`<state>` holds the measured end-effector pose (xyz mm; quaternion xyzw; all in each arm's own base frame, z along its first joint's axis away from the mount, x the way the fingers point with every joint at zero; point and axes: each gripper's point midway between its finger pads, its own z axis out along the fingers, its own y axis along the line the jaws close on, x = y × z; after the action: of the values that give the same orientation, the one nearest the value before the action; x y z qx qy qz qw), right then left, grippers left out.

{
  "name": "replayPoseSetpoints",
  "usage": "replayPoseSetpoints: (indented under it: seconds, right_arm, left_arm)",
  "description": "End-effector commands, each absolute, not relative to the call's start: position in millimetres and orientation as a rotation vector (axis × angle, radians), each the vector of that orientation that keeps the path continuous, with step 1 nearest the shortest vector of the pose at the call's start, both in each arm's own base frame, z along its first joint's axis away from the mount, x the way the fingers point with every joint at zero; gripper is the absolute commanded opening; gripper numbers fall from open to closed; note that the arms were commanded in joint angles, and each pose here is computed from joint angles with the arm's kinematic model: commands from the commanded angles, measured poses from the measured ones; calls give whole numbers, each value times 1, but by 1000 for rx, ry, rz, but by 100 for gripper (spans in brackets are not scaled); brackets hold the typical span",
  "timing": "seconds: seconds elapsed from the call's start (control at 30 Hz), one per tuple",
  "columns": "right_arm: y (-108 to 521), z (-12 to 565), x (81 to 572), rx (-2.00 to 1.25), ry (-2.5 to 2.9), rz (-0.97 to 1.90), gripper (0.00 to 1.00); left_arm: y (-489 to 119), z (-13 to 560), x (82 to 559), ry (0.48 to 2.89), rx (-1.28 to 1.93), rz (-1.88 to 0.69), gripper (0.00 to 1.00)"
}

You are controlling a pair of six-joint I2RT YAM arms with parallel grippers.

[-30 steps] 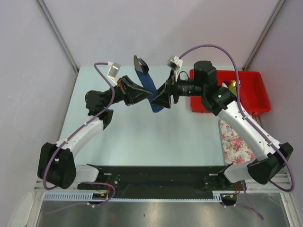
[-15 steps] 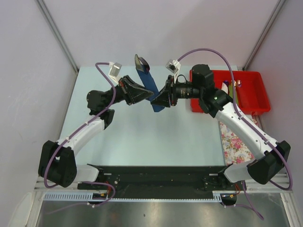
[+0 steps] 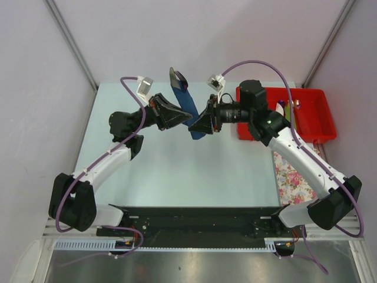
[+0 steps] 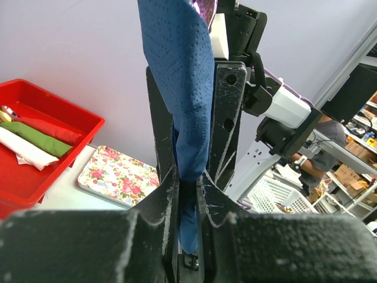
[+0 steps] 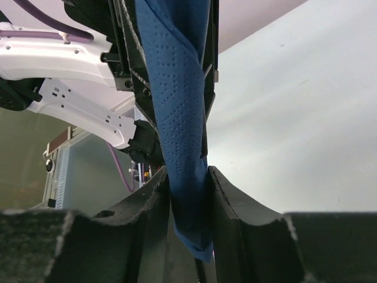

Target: Place the utensils on the paper napkin and roll it up

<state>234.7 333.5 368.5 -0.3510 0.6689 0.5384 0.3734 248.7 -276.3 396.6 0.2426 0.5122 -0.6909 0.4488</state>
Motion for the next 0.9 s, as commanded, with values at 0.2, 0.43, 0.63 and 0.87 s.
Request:
replayPoseSetpoints:
  seconds: [0.2, 0.43, 0.63, 0.87]
  right_arm:
    - [329, 365, 223, -909, 1754, 1421, 29]
    - [329, 356, 223, -885, 1802, 1460, 27]
    - [329, 351, 223, -866, 1828, 1507, 0]
    - [322, 333, 236, -836, 1885, 1454, 57]
  left_arm:
    - [-271, 434, 241, 1083, 667, -1635, 0]
    - [-270, 434, 244, 1077, 661, -1623, 0]
    - [-269, 428, 253, 1105, 624, -1623, 0]
    - [-269, 423, 260, 1132, 596, -1641, 0]
